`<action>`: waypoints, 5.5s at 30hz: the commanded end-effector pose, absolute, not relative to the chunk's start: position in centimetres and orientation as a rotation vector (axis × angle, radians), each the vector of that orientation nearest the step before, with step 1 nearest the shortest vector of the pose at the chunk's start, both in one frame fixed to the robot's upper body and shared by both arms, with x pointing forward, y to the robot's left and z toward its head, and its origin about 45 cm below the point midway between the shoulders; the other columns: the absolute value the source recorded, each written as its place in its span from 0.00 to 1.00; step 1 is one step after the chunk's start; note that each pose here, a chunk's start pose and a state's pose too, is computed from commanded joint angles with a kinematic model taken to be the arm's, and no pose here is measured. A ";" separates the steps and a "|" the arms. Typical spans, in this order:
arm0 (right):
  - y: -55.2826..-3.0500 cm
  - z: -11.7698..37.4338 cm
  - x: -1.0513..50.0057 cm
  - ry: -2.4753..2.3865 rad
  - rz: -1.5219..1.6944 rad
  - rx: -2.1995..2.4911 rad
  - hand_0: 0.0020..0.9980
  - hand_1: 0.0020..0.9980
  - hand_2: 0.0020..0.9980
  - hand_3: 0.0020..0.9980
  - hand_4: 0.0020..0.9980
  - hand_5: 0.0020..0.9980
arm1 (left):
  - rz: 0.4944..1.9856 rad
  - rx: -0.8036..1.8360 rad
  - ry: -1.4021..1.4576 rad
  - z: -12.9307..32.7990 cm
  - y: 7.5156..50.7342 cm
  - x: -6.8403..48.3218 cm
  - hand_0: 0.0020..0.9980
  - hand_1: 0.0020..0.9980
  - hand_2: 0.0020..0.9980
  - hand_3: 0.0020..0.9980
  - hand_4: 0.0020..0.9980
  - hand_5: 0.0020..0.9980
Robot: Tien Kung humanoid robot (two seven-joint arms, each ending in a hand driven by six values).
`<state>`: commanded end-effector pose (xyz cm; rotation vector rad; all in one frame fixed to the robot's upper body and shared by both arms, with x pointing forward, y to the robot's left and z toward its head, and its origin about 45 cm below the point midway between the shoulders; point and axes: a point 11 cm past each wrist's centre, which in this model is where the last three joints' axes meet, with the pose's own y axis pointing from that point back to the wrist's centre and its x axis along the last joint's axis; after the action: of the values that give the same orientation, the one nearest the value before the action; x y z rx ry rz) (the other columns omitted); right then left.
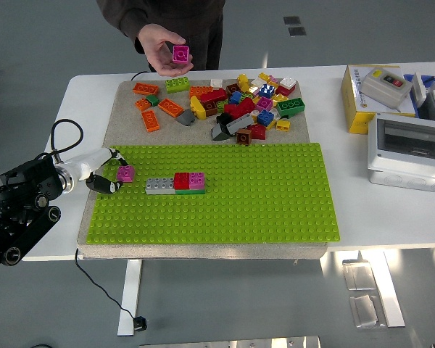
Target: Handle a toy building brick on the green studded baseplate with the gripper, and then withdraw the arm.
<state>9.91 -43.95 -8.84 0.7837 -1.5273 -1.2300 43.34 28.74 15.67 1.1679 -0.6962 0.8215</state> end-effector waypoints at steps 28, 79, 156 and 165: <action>-44.0 -8.9 9.8 -1.526 -1.235 0.786 0.66 0.56 0.60 0.76 0.65 1.00 | 0.843 1.161 -0.692 15.5 28.5 43.4 1.00 1.00 1.00 0.70 0.64 0.19; -44.2 -8.9 9.5 -1.544 -1.248 0.776 0.66 0.59 0.61 0.76 0.65 1.00 | 0.880 1.062 -0.697 21.3 24.0 42.1 1.00 1.00 0.99 0.55 0.58 0.22; -44.1 -8.8 9.9 -1.545 -1.229 0.785 0.67 0.59 0.60 0.76 0.65 1.00 | 0.752 1.100 -0.746 17.0 19.1 40.9 1.00 1.00 0.99 0.55 0.58 0.22; -44.2 -8.8 9.9 -1.549 -1.227 0.781 0.67 0.59 0.60 0.76 0.64 1.00 | 0.750 1.101 -0.752 17.3 19.2 41.0 1.00 0.99 0.98 0.55 0.57 0.22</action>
<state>9.88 -44.22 -8.80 0.7814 -1.5490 -1.2269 40.95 19.15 17.32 1.1007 -0.7517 0.7503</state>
